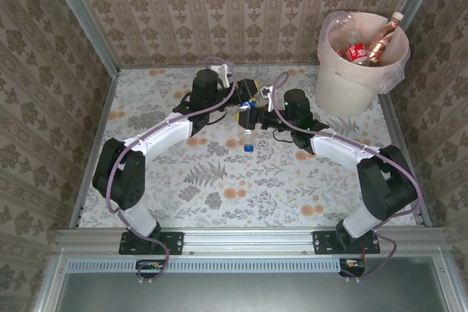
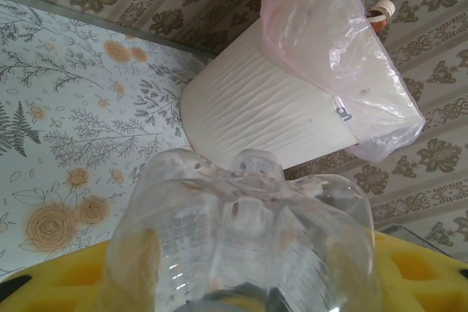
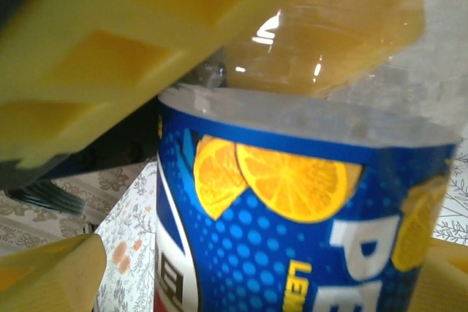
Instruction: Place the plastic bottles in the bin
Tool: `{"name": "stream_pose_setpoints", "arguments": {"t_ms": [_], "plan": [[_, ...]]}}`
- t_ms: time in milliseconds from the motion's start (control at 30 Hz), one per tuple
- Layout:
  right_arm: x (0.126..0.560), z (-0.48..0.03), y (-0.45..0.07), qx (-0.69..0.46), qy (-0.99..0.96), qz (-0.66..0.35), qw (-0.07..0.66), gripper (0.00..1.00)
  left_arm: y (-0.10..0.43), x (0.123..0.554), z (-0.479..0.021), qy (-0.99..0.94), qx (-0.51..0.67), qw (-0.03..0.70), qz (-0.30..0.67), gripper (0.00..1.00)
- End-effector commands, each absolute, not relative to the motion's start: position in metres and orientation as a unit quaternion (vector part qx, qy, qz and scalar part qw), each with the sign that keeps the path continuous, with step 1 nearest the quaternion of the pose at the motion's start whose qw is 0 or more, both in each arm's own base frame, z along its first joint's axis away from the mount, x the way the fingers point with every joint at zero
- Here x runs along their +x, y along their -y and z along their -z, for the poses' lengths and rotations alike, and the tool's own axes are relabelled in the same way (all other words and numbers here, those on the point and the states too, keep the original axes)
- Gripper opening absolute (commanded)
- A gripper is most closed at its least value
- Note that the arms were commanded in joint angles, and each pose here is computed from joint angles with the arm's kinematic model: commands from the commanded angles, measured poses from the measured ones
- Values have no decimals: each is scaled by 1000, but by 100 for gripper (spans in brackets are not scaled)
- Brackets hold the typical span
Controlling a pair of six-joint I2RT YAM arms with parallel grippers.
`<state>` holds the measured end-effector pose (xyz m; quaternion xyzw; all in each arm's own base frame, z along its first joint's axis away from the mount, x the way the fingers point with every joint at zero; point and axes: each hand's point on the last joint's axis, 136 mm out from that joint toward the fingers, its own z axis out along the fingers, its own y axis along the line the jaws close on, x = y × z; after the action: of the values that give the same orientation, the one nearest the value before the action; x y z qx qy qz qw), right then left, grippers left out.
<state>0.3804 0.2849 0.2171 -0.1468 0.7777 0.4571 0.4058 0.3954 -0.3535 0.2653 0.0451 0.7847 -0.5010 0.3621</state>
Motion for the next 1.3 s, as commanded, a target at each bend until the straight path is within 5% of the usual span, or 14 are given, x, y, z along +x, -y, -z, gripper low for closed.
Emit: {"name": "stream_pose_setpoints", "arguments": {"t_ms": [0, 267, 733, 933, 1267], "plan": [[391, -220, -284, -138, -784, -439, 418, 90, 354, 389, -284, -770, 52, 373, 515, 51], [394, -220, -279, -123, -794, -421, 421, 56, 355, 390, -285, -774, 56, 371, 510, 53], [398, -216, -243, -99, -816, -357, 443, 43, 324, 381, -355, -750, 113, 444, 477, 100], [417, -264, -160, -73, -822, -246, 509, 42, 294, 381, -360, -752, 84, 486, 436, 100], [453, -430, 42, 109, -708, 0, 698, 42, 274, 389, -331, -775, 34, 466, 426, 100]]}}
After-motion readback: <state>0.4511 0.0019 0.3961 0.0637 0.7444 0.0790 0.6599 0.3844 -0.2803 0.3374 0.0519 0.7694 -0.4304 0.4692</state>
